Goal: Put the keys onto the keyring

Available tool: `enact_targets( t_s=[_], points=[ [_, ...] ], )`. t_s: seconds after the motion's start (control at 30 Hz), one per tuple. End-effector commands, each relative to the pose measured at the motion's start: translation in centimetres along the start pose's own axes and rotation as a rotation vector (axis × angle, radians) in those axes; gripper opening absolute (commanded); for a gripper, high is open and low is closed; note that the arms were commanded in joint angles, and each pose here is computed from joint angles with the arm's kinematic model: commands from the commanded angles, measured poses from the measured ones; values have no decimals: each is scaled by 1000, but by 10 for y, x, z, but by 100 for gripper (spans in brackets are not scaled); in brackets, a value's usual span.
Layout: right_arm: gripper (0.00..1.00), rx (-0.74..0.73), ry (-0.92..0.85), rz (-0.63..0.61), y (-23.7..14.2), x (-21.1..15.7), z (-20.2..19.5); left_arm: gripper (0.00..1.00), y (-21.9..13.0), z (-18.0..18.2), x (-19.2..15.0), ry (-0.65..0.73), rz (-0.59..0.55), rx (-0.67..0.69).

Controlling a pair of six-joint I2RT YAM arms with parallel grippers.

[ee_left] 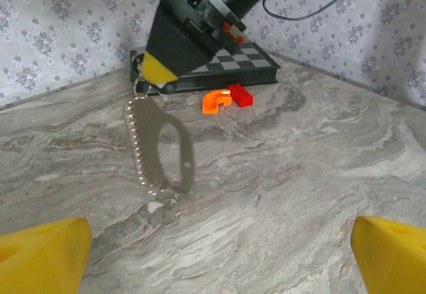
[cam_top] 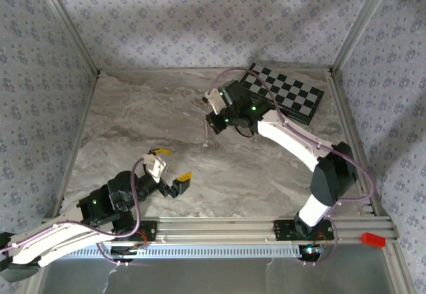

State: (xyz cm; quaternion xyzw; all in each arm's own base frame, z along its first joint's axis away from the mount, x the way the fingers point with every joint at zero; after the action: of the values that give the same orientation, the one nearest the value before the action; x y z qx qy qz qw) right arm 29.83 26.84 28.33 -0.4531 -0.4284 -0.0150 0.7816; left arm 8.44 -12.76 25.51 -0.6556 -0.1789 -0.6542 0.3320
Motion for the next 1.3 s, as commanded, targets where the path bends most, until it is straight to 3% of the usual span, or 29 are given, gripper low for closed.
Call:
enact_targets(
  t_s=[0.0, 0.23, 0.43, 0.93, 1.27],
  points=[
    [0, 58, 49, -79, 12, 26, -1, 100, -5, 4, -1, 0, -6, 32],
    [0, 109, 65, -108, 49, 55, -4, 99, -8, 6, 3, -3, -25, 51],
    [0, 126, 97, -70, 74, 48, -8, 99, -11, 8, 0, -8, -36, 62],
    [0, 168, 163, 45, 75, -7, 1, 99, -14, 9, 4, 5, -66, 71],
    [0, 175, 241, 204, 80, -73, -3, 99, -16, 10, 3, -1, -79, 79]
  ],
)
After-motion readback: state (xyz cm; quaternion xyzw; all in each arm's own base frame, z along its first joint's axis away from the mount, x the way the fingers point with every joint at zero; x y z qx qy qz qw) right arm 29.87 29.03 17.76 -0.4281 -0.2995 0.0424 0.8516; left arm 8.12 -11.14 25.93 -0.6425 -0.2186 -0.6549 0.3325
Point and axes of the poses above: each hand's point on the last joint's axis, 136 mm out from that joint toward the fingers, its own y axis out along the fingers, its own z axis along the line the jaws close on, x = y × z, the point moved 10 cm from there along -y, back along the fingers, and after that the axes turned 8 degrees about y, right-handed, at the moved point
